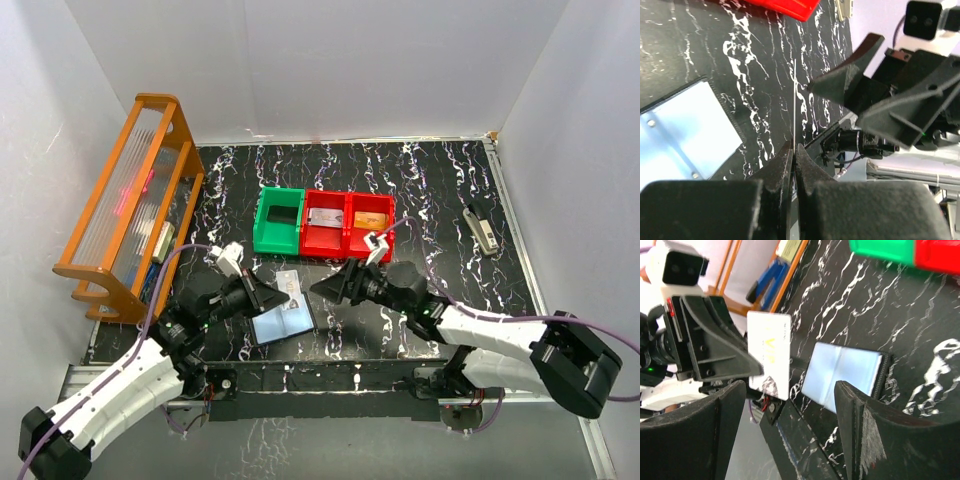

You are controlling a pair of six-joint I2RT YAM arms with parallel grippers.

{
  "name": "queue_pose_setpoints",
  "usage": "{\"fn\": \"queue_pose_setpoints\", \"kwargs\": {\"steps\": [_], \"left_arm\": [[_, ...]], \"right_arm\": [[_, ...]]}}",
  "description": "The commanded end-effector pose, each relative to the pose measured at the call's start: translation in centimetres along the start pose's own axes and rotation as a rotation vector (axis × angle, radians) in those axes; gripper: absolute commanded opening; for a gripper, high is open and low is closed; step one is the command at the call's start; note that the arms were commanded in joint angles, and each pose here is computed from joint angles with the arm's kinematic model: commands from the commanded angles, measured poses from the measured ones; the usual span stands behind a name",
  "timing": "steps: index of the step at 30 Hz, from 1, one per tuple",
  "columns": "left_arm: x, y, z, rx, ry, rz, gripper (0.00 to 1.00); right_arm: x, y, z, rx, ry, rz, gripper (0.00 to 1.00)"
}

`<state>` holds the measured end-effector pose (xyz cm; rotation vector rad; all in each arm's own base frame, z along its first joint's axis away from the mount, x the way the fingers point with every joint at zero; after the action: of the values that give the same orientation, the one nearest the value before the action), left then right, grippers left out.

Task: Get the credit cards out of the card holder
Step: Remove the credit card from the card holder, then place the credit card in the storage box.

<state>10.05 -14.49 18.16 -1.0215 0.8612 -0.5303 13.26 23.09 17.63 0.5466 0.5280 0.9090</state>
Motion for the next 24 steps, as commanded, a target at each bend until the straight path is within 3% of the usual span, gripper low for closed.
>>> {"fn": "queue_pose_setpoints", "kwargs": {"steps": [1, 7, 24], "left_arm": [[0.2, -2.1, 0.0, 0.081, 0.090, -0.127, 0.00], [0.8, -2.5, -0.6, 0.070, 0.206, -0.237, 0.00], [1.6, -2.8, -1.0, 0.025, 0.274, -0.342, 0.00]], "right_arm": [[-1.8, -1.7, 1.4, 0.019, -0.072, 0.153, 0.69], [-2.0, -2.2, 1.5, 0.040, -0.005, 0.248, 0.63], [-0.9, -0.3, 2.3, 0.082, -0.002, 0.460, 0.41]]}}
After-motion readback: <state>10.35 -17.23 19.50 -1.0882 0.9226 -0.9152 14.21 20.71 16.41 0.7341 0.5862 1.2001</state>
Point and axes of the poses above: each gripper's point midway between its finger pads, its own x axis out along the fingers, its own y axis along the line the jaws close on, z = x × y, the point moved 10 cm from there along -x, back along the fingers, and after that the axes turned 13 degrees about -x, right-handed, at the moved point
